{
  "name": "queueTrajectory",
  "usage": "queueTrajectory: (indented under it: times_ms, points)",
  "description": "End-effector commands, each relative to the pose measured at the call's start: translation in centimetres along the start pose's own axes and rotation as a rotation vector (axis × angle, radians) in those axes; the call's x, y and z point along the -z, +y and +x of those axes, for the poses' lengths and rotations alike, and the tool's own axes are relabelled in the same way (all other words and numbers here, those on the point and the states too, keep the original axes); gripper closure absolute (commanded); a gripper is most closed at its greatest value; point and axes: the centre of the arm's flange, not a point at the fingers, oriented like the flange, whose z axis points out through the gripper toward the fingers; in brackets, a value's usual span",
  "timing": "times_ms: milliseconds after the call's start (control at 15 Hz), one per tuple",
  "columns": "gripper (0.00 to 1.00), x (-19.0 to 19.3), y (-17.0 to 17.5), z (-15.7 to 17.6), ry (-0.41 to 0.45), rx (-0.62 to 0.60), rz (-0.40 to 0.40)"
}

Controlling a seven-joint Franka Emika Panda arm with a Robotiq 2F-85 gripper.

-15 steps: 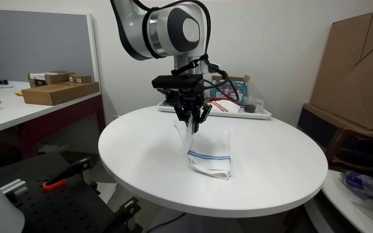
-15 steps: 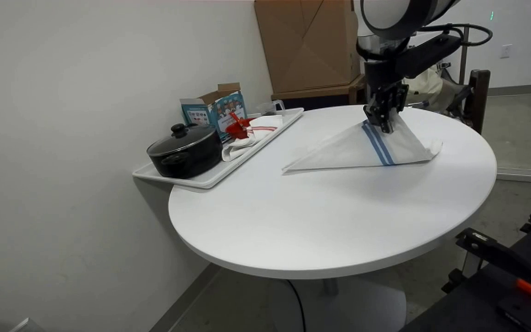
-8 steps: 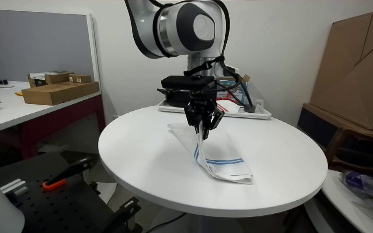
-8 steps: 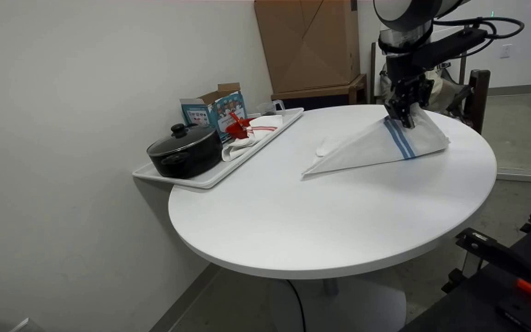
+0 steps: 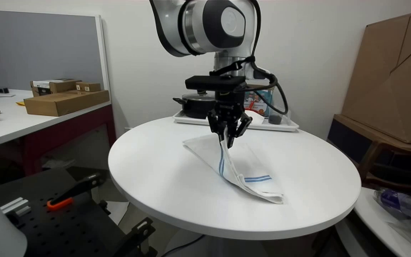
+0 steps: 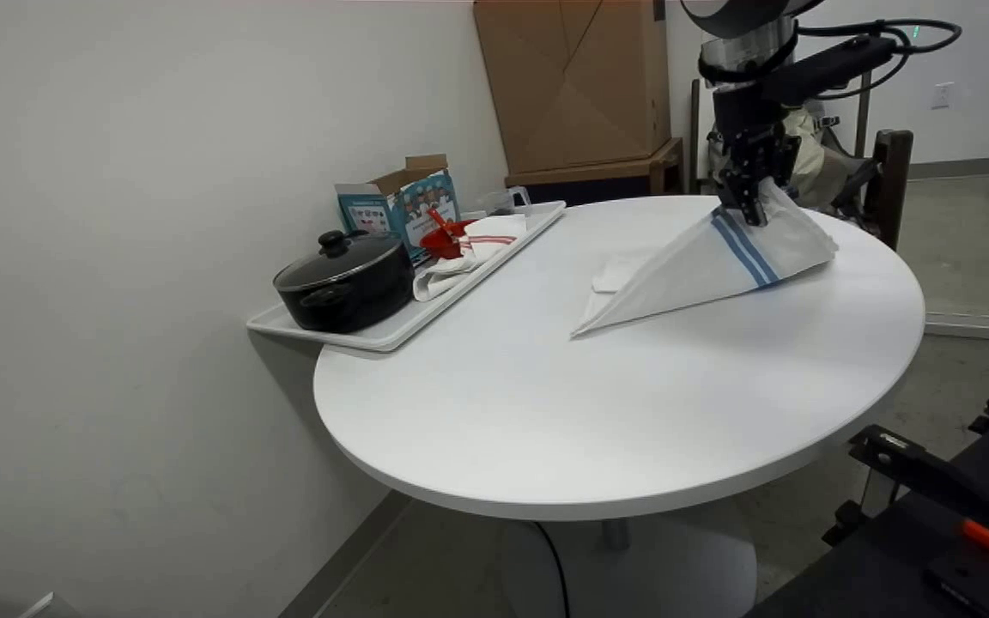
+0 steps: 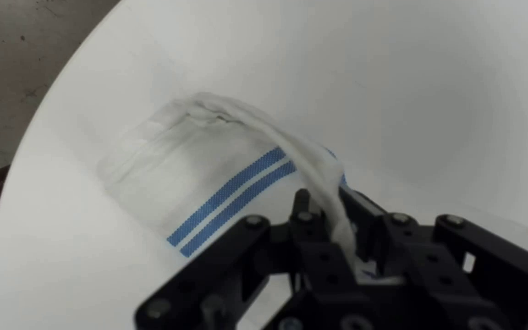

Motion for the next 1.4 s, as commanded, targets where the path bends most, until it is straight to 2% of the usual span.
queueTrajectory:
  times_ms: [0, 133, 533, 733, 867, 1000, 1133, 1200, 1333]
  points:
    - [0.94, 2.6, -2.3, 1.6, -0.011, 0.095, 0.033]
    - [0.94, 3.9, -4.9, 2.5, 0.0, 0.155, 0.042]
    - [0.94, 5.8, -17.2, 1.9, 0.019, 0.385, 0.056]
    - [0.94, 5.2, -20.3, 0.9, 0.021, 0.435, 0.071]
    - [0.94, 4.5, -18.8, 0.8, 0.014, 0.381, 0.104]
    - [0.94, 3.2, -15.1, 0.7, -0.007, 0.27, 0.134]
    - [0.94, 1.1, -10.5, -0.1, -0.041, 0.14, 0.155]
    - [0.94, 1.2, -6.7, -0.2, -0.062, 0.075, 0.171]
    - [0.94, -0.6, -1.5, -1.6, -0.101, -0.038, 0.215]
